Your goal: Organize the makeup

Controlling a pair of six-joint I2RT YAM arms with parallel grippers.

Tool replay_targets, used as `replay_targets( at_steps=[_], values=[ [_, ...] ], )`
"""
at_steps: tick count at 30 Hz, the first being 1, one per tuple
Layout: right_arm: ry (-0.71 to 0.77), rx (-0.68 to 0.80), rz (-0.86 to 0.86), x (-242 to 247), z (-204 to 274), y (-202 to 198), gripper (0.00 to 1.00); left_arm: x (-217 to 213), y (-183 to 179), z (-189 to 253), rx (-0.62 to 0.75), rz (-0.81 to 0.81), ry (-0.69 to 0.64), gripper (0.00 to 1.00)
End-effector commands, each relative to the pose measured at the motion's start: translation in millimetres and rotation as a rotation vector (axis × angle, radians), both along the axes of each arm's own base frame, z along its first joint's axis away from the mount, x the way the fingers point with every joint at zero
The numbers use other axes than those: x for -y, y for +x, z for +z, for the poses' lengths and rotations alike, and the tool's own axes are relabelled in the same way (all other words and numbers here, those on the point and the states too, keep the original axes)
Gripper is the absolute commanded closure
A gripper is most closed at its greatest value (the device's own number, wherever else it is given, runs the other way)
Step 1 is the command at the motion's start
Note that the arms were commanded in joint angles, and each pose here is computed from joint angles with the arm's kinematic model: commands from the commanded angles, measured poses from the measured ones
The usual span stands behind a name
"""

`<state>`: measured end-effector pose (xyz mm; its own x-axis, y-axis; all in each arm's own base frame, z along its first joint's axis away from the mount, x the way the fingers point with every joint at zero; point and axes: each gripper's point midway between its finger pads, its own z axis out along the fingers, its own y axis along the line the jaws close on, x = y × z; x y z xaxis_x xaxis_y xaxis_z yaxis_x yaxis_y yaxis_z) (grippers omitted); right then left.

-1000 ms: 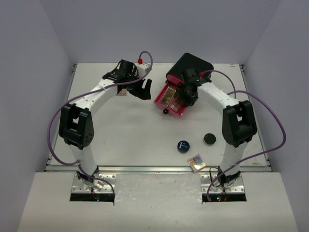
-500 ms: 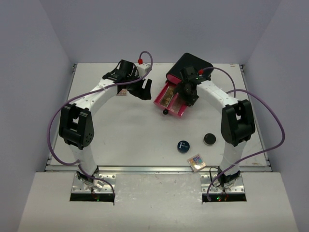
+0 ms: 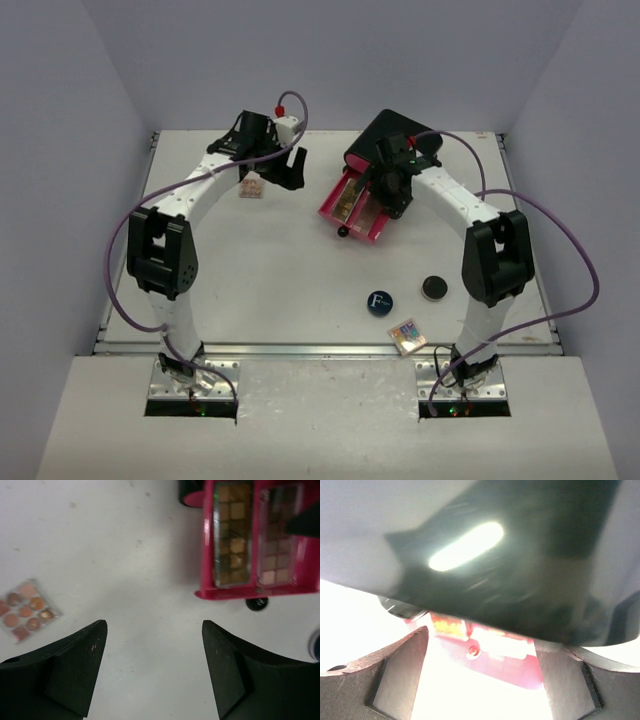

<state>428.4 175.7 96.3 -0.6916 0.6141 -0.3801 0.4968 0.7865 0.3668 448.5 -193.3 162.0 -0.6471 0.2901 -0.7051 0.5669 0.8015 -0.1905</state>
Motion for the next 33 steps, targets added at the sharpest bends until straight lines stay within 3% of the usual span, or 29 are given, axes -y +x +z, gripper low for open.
replay_targets(
  at_steps=[1, 2, 4, 9, 17, 30, 33],
  values=[
    [0.068, 0.143, 0.181, -19.7, 46.9, 3.1, 0.16, -63.3, 63.3, 6.9, 0.143, 0.199, 0.130, 0.18],
    [0.073, 0.151, 0.200, -21.2, 48.9, 0.6, 0.16, -72.5, 72.1, 0.3, 0.159, 0.228, 0.169, 0.07],
    [0.077, 0.181, 0.243, -23.5, 55.7, -2.5, 0.16, -88.8, 86.5, -12.5, 0.179, 0.280, 0.249, 0.00],
    [0.137, 0.228, 0.346, -36.6, 67.1, -12.7, 0.16, -110.4, 119.9, -53.6, 0.127, 0.347, 0.352, 0.00],
    [0.177, 0.270, 0.451, -46.9, 82.3, -25.7, 0.16, -137.5, 134.7, -104.5, 0.065, 0.442, 0.474, 0.00],
    [0.126, 0.331, 0.453, -33.6, 99.8, -39.1, 0.16, -139.3, 96.3, -154.2, -0.122, 0.422, 0.399, 0.00],
    [0.123, 0.359, 0.465, -32.6, 109.5, -41.7, 0.16, -132.8, 84.2, -165.8, -0.173, 0.399, 0.356, 0.06]
  ],
)
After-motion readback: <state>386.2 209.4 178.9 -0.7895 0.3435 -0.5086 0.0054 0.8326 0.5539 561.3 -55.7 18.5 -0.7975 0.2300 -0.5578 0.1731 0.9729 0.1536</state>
